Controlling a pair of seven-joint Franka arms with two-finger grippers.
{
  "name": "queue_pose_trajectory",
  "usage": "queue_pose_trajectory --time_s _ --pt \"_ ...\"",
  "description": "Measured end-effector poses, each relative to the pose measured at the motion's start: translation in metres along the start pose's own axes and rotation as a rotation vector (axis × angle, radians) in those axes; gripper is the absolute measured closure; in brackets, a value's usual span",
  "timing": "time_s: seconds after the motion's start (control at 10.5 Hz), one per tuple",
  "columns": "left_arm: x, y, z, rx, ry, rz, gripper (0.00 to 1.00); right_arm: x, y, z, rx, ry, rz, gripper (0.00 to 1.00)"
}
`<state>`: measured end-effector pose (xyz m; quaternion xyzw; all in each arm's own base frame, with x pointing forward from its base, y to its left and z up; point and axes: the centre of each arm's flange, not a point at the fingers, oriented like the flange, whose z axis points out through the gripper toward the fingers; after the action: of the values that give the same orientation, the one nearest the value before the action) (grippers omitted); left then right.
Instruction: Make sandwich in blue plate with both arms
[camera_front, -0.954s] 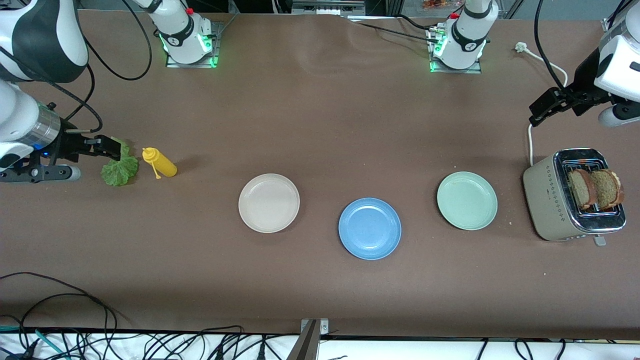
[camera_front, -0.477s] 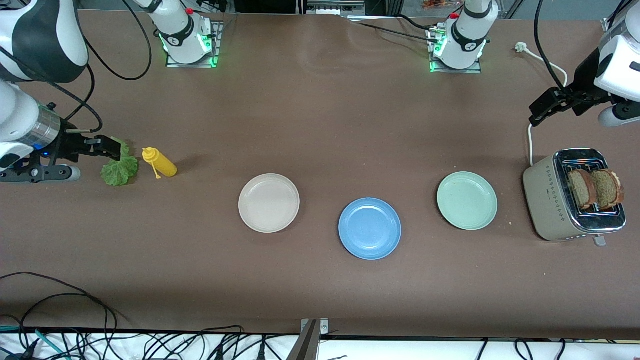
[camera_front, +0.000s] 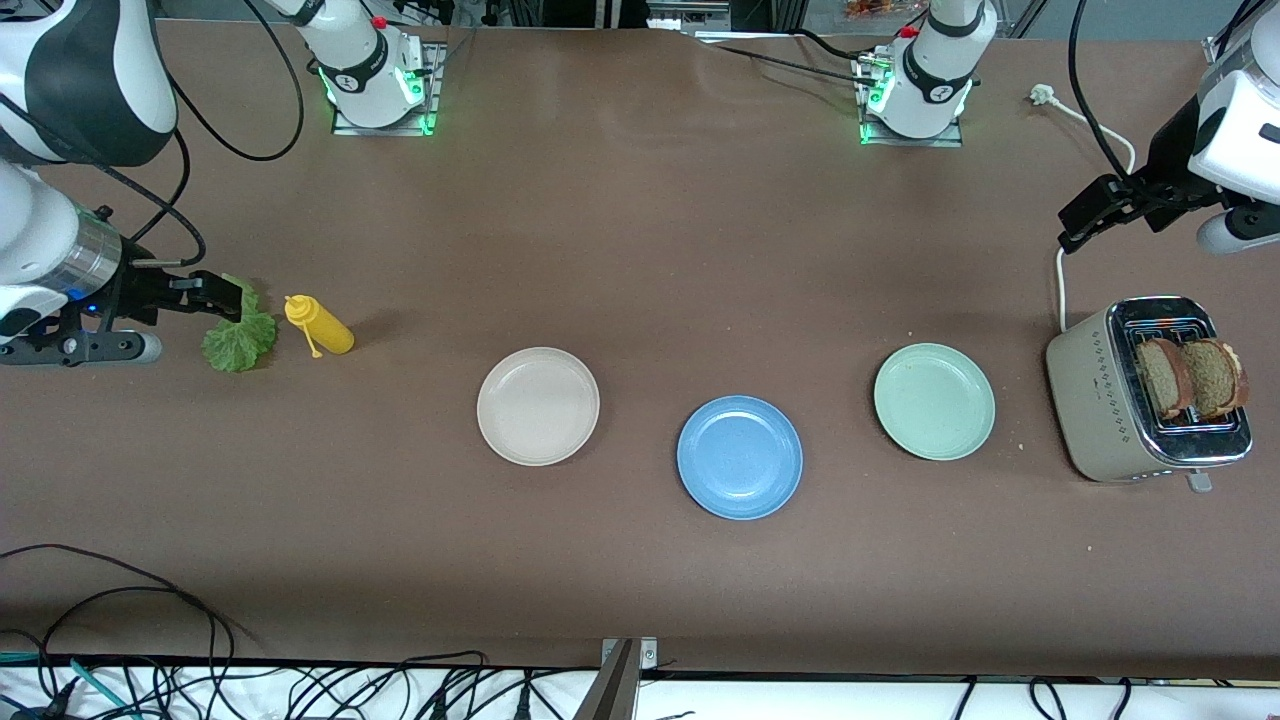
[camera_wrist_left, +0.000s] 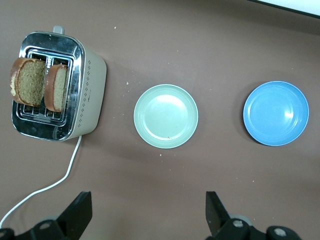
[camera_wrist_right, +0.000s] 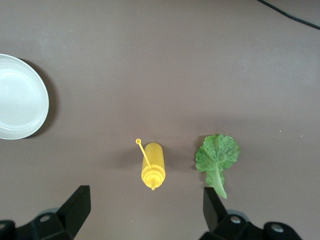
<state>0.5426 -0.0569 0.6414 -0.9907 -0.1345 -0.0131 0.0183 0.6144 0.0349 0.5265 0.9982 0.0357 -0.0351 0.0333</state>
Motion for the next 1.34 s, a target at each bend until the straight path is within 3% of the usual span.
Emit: queue_pose_trajectory --time_s 0.57,1.05,1.34 --pt "0.004 -0.003 0.004 0.002 -0.008 -0.007 0.0 0.0 0.0 0.0 0.0 0.001 0.001 0.0" --pt "0.06 -0.047 0.082 0.038 -0.127 -0.053 0.0 0.001 0.001 0.0 0.0 0.001 0.002 0.0" --pt "0.08 -0.068 0.113 0.064 -0.17 0.053 0.0 0.001 0.001 0.0 0.0 0.001 0.003 0.0"
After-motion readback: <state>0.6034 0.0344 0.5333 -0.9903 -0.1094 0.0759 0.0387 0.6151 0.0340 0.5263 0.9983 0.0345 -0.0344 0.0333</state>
